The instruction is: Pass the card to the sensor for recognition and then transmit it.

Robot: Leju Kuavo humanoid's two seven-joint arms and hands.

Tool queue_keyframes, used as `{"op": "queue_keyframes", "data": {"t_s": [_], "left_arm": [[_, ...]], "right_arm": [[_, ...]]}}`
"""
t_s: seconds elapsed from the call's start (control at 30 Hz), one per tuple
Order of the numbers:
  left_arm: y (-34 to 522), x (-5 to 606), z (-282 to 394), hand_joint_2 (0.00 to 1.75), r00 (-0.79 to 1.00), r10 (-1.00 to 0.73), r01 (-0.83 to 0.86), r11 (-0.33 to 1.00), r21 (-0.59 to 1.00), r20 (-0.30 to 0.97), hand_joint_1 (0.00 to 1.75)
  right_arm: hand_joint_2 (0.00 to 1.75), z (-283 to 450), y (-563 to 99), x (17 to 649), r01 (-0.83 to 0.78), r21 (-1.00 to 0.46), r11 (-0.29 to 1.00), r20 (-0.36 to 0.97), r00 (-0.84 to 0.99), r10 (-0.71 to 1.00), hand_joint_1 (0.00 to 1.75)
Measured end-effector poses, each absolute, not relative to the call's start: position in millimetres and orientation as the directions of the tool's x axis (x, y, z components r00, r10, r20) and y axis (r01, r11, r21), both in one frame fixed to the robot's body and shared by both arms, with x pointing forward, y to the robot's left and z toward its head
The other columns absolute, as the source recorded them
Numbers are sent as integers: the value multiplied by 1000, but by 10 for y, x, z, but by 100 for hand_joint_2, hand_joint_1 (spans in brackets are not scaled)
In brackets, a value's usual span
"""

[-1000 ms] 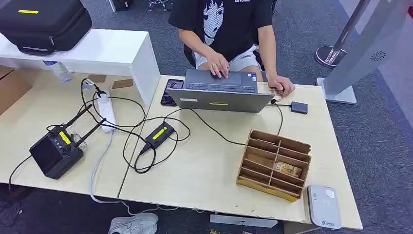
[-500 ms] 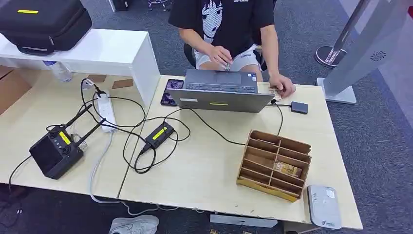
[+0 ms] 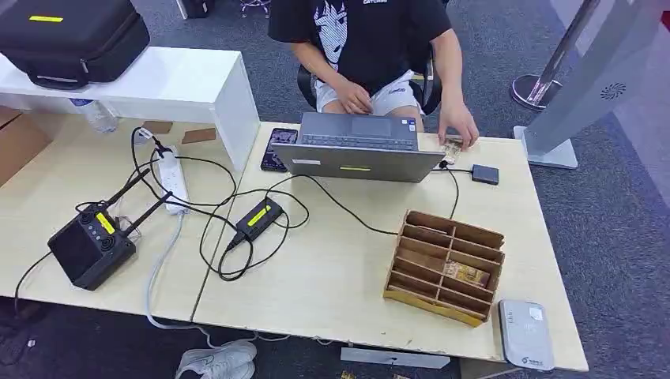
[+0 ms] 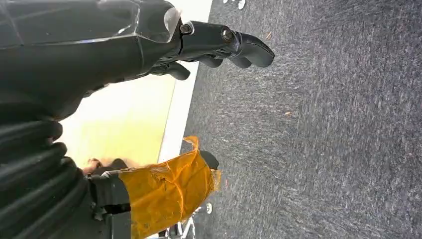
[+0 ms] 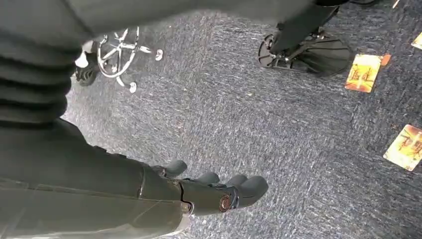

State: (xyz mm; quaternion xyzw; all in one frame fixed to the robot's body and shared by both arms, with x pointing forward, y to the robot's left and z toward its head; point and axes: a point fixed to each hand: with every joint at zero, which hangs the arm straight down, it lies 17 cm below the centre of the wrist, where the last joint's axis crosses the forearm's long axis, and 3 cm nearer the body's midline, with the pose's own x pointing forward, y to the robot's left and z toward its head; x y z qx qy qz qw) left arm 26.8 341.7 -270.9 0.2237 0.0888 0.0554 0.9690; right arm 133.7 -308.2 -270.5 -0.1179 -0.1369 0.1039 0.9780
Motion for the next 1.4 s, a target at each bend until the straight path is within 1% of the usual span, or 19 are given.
{"op": "queue_keyframes", "data": {"t_s": [0.17,0.33,0.4,0.47,0.53,0.57,0.6,0.7,0.77,0.8,0.9,0.97,1.07,1.27,1.4], "left_arm": [[3397,267,-2711,175,977,152,-73,895,441,-147,0],[3435,394,-2720,175,990,115,-68,890,450,-79,0],[3451,442,-2719,175,994,94,-58,888,455,-56,0],[3518,502,-2699,175,997,69,-46,873,486,-29,0],[3690,573,-2627,175,999,40,-38,822,569,10,0],[3849,662,-2527,175,999,3,-34,759,651,49,0],[3930,705,-2469,175,998,-15,-33,724,689,63,0],[4065,854,-2344,175,991,-93,-13,661,751,99,0],[4148,1025,-2229,175,972,-200,24,610,792,124,0],[4242,1115,-2138,175,957,-262,50,566,823,122,0],[4389,1208,-1984,175,941,-325,82,492,867,96,0],[4419,1287,-1927,175,929,-358,93,467,880,91,0],[4414,1306,-1918,175,931,-354,90,465,881,92,0],[4205,1111,-2142,175,966,-223,24,576,817,129,0],[4146,1016,-2213,175,975,-186,16,604,797,122,0]], "right_arm": [[0,-2709,-3092,1318,-169,-260,951,233,944,232,0],[0,-2721,-3110,1262,-169,-263,950,214,950,229,0],[0,-2728,-3058,1243,-175,-234,956,210,951,225,0],[0,-2744,-2959,1172,-159,-170,973,184,964,190,0],[0,-2754,-2893,1100,-136,-120,983,171,973,156,0],[0,-2760,-2890,1065,-116,-113,987,169,976,134,0],[0,-2764,-2892,1039,-107,-111,988,168,978,124,0],[0,-2781,-2918,947,-79,-115,990,166,981,98,0],[0,-2791,-2931,884,-68,-118,991,156,984,86,0],[0,-2795,-2934,861,-62,-117,991,148,986,80,0],[0,-2803,-2914,796,-39,-103,994,130,990,53,0],[0,-2805,-2875,763,-30,-83,996,122,992,40,0],[0,-2805,-2850,756,-24,-74,997,119,992,32,0],[0,-2806,-2883,767,-59,-97,994,121,990,71,0],[0,-2806,-2894,773,-64,-104,993,122,990,77,0]]}}
